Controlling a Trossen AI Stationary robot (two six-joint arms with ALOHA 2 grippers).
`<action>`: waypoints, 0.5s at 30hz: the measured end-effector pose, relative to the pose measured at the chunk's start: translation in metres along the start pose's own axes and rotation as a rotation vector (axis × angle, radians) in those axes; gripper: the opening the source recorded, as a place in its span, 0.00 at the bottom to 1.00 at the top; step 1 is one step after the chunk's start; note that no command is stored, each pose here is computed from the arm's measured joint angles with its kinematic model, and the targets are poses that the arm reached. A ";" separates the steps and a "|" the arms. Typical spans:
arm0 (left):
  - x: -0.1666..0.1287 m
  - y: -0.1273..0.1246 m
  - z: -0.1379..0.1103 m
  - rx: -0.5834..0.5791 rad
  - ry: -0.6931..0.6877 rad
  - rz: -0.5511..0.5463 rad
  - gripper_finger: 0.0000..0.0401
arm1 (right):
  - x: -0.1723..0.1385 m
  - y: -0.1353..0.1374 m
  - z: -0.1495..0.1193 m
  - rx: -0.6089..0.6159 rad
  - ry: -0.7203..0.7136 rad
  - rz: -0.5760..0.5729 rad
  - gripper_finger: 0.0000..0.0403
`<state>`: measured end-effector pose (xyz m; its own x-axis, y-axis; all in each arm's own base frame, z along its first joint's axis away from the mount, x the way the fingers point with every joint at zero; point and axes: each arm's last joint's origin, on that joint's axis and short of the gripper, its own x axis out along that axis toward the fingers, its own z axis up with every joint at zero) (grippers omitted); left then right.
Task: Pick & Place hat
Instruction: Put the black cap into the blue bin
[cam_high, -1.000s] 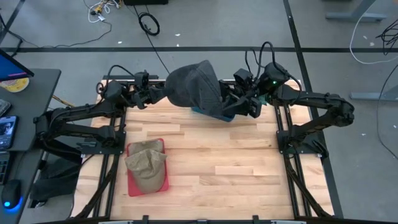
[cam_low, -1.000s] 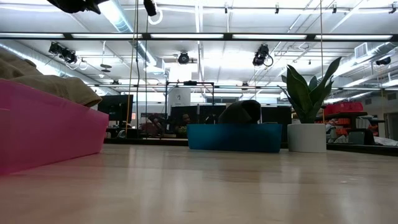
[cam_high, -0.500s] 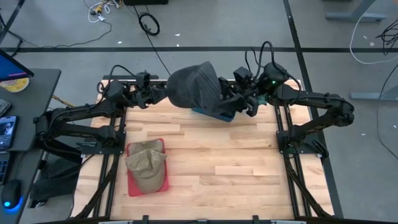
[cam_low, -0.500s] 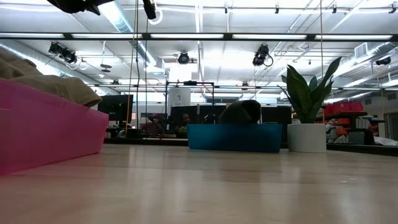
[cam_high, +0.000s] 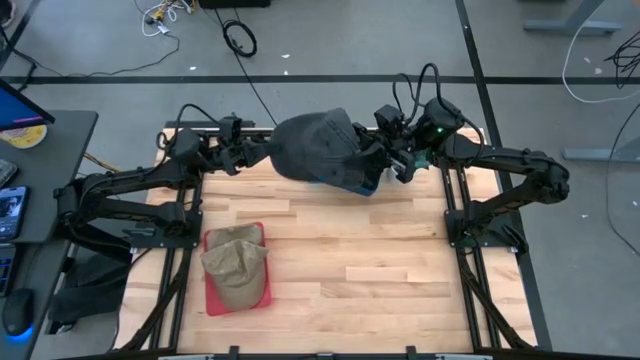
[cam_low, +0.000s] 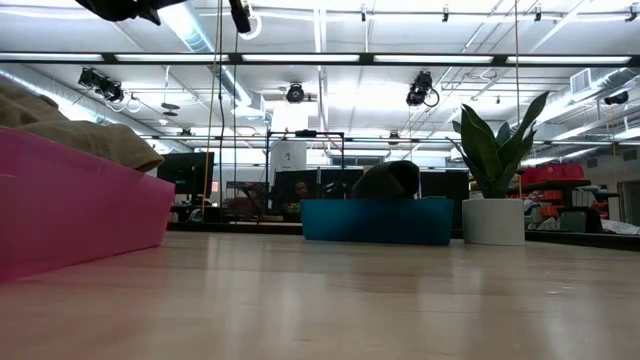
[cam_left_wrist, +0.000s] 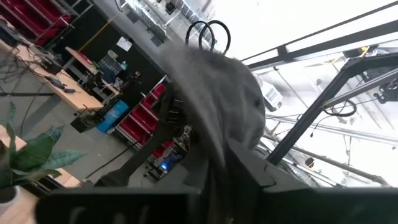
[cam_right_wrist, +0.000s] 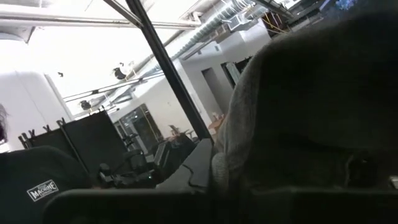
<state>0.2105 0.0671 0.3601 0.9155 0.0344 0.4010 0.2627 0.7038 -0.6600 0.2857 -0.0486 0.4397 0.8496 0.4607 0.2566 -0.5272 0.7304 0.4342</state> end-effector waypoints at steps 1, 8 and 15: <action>0.000 0.000 0.000 0.013 -0.001 0.004 0.15 | 0.000 0.000 0.000 0.006 -0.001 0.000 0.05; -0.001 0.012 -0.007 0.093 0.035 0.154 0.32 | -0.001 0.001 0.003 0.031 -0.046 -0.012 0.05; -0.002 0.016 -0.010 0.149 0.072 0.200 0.48 | -0.009 -0.003 0.011 0.059 -0.116 -0.098 0.05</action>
<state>0.2159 0.0715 0.3420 0.9653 0.1368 0.2223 0.0312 0.7851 -0.6185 0.2797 -0.0606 0.4458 0.8945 0.3247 0.3073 -0.4429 0.7367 0.5109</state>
